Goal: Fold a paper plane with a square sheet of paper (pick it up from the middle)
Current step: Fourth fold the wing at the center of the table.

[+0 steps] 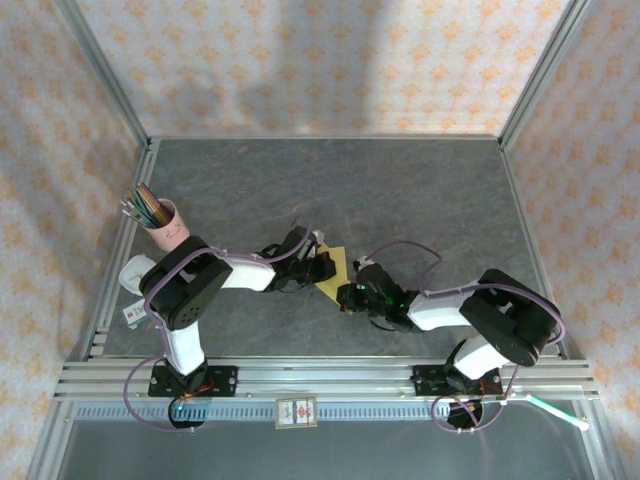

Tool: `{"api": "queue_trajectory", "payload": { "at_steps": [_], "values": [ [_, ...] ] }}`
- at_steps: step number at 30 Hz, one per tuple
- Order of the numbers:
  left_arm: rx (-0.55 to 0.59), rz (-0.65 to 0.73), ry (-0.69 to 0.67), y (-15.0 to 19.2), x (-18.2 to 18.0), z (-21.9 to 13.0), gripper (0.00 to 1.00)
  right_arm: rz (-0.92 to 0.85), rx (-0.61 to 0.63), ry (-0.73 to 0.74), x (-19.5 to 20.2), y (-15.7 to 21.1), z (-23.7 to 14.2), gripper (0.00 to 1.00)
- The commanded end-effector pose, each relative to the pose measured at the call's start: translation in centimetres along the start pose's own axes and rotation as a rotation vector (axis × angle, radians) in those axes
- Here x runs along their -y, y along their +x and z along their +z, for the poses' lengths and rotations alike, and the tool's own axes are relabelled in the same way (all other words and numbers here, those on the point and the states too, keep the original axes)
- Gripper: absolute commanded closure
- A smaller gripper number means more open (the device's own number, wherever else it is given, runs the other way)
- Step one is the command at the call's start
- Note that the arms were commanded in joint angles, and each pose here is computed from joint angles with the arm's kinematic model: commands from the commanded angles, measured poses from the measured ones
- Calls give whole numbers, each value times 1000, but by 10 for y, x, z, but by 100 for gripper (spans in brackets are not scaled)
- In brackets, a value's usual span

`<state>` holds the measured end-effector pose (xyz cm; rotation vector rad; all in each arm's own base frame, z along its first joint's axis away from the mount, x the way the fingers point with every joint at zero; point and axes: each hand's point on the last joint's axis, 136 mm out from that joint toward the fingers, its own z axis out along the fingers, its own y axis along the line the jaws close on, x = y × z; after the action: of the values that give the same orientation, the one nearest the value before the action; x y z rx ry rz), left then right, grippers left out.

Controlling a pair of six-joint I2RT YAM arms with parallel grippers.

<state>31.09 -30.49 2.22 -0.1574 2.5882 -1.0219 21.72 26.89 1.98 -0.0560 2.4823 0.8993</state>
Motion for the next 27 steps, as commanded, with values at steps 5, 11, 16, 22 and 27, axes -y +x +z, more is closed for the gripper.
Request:
{"api": "queue_trajectory", "payload": {
  "at_steps": [5, 11, 16, 22, 27],
  "values": [
    [49, 16, 59, -20, 27, -17, 90, 15, -72, 105, 36, 28, -5, 100],
    [7, -26, 117, 0, 30, -16, 95, 15, -69, 104, 34, 26, -4, 100],
    [-30, -22, 112, 6, 27, -3, 98, 13, -64, 105, 33, 23, -4, 100],
    [-31, 4, 24, 1, 7, 12, 99, 12, -78, 107, 35, 26, -5, 100],
    [-33, -11, -64, 6, -24, 15, 100, 11, -103, 100, 34, 30, -8, 100]
  ]
}}
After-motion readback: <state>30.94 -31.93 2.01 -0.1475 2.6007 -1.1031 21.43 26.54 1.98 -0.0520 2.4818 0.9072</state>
